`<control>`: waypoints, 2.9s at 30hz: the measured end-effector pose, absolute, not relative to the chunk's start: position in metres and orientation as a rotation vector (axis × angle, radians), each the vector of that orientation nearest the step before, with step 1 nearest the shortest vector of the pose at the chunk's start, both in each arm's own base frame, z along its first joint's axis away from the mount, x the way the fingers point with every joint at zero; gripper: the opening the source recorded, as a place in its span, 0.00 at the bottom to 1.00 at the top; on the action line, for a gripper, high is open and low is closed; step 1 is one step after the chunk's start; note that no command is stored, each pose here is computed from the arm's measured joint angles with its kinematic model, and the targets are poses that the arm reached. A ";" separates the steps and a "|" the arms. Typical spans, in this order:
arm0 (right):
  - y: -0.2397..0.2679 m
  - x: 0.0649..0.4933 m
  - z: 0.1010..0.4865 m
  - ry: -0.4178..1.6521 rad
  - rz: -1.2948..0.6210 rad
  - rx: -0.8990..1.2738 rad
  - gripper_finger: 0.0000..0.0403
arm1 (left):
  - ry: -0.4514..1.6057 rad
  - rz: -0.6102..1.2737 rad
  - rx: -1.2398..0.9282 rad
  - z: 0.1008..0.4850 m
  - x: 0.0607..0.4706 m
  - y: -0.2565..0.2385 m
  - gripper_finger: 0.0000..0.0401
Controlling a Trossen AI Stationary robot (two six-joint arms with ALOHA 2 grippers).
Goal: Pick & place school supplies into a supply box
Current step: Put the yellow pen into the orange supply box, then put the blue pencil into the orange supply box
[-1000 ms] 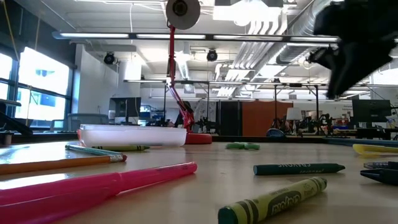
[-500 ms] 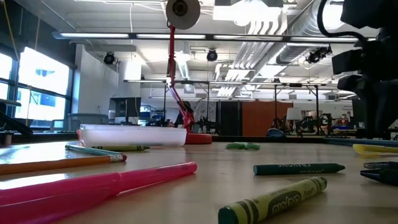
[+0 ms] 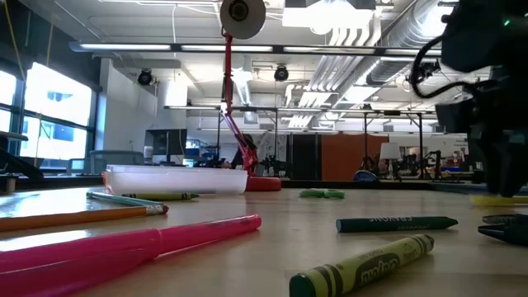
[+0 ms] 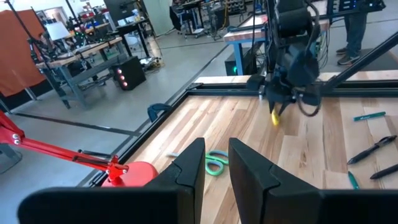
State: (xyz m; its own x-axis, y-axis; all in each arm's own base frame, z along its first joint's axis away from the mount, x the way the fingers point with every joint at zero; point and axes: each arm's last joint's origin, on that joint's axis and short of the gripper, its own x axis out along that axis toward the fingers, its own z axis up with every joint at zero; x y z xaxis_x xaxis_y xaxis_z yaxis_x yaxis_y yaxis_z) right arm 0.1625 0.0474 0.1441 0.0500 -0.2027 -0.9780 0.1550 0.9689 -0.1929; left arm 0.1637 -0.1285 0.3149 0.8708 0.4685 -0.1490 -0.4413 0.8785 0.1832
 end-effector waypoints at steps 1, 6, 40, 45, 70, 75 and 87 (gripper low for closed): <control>0.046 0.163 0.142 1.504 -0.283 -0.036 0.19 | 0.192 0.477 0.145 0.315 0.164 -0.129 0.25; 0.040 0.179 0.135 1.433 -0.294 -0.037 0.19 | 0.197 0.471 0.149 0.314 0.164 -0.129 0.25; -0.007 0.390 0.241 0.330 -0.105 -0.329 0.04 | 0.194 0.523 0.209 0.314 0.163 -0.127 0.25; -0.039 0.454 0.213 0.370 -0.086 -0.403 0.04 | 0.184 0.557 0.223 0.315 0.162 -0.126 0.25; -0.062 0.533 0.172 0.762 -0.165 -0.583 0.28 | 0.213 0.502 0.233 0.313 0.162 -0.127 0.25; -0.031 0.521 0.200 0.801 -0.120 -0.556 0.29 | 0.254 0.453 0.159 0.306 0.160 -0.125 0.25; -0.001 0.466 0.257 1.021 -0.150 -0.465 0.30 | 0.642 0.347 0.046 0.260 0.141 -0.113 0.25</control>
State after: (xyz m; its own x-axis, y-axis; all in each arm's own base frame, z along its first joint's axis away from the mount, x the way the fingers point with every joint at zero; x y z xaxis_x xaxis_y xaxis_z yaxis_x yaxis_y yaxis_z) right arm 0.4663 -0.0011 0.2572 0.5223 -0.3332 -0.7850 -0.0931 0.8927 -0.4409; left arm 0.1409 -0.1128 0.2598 0.7451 0.3308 -0.5791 -0.3027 0.9415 0.1483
